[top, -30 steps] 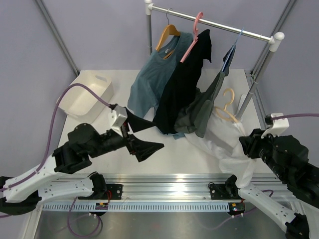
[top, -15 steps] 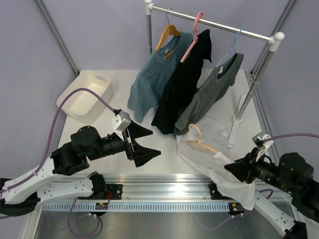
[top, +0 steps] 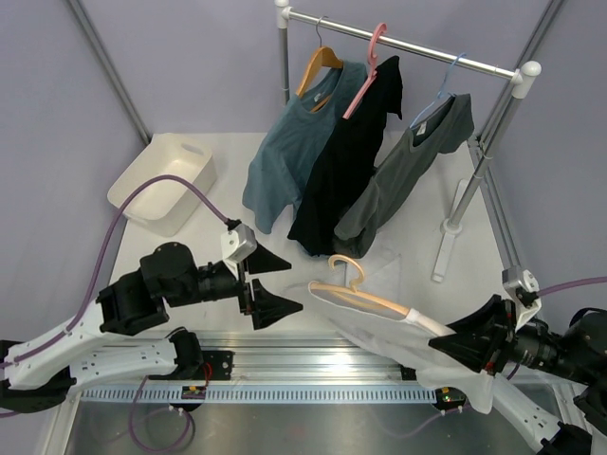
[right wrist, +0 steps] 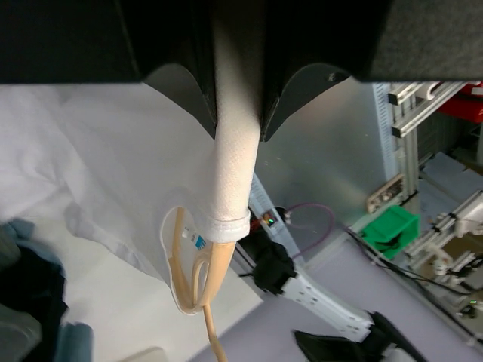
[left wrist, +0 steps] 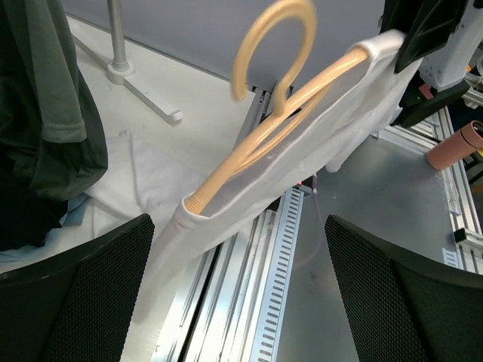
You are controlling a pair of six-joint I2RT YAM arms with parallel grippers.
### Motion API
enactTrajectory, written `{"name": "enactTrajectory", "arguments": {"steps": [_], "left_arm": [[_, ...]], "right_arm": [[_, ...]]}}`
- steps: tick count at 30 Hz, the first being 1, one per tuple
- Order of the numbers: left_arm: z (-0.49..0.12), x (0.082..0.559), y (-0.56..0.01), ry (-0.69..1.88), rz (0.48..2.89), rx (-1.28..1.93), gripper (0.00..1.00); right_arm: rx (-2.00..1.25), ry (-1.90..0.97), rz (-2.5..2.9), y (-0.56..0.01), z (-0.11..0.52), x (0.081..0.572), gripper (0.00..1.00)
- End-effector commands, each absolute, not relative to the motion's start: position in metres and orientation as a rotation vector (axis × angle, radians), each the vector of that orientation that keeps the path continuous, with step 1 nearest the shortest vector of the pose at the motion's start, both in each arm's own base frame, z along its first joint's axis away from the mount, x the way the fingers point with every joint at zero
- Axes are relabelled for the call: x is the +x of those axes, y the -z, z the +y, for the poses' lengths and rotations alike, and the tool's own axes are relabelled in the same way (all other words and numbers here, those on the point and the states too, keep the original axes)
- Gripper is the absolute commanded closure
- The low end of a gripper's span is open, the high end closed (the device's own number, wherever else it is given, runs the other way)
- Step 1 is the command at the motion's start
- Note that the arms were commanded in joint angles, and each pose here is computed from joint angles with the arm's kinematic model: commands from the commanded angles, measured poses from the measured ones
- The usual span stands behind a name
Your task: Remove the t-shirt from the hanger
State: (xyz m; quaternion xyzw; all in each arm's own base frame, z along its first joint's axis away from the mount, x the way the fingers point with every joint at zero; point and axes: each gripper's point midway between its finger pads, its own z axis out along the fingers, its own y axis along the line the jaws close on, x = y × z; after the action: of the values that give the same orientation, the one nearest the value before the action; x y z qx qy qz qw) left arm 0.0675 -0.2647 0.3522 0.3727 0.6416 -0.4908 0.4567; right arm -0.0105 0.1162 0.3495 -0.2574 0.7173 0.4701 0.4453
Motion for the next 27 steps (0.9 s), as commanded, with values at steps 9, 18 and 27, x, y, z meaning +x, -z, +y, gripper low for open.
{"name": "enactTrajectory", "arguments": {"steps": [9, 18, 27], "left_arm": [[-0.280, 0.037, -0.380, 1.356, 1.425, 1.101, 0.01], [-0.294, 0.022, -0.392, 1.470, 1.289, 1.165, 0.12], [-0.299, 0.021, -0.402, 1.509, 1.233, 1.147, 0.18]], "right_arm": [[-0.760, -1.470, 1.455, -0.426, 0.145, -0.035, 1.00], [-0.766, -1.492, 1.460, -0.413, 0.162, -0.015, 1.00], [-0.778, -1.484, 1.478, -0.399, 0.169, -0.005, 1.00]]}}
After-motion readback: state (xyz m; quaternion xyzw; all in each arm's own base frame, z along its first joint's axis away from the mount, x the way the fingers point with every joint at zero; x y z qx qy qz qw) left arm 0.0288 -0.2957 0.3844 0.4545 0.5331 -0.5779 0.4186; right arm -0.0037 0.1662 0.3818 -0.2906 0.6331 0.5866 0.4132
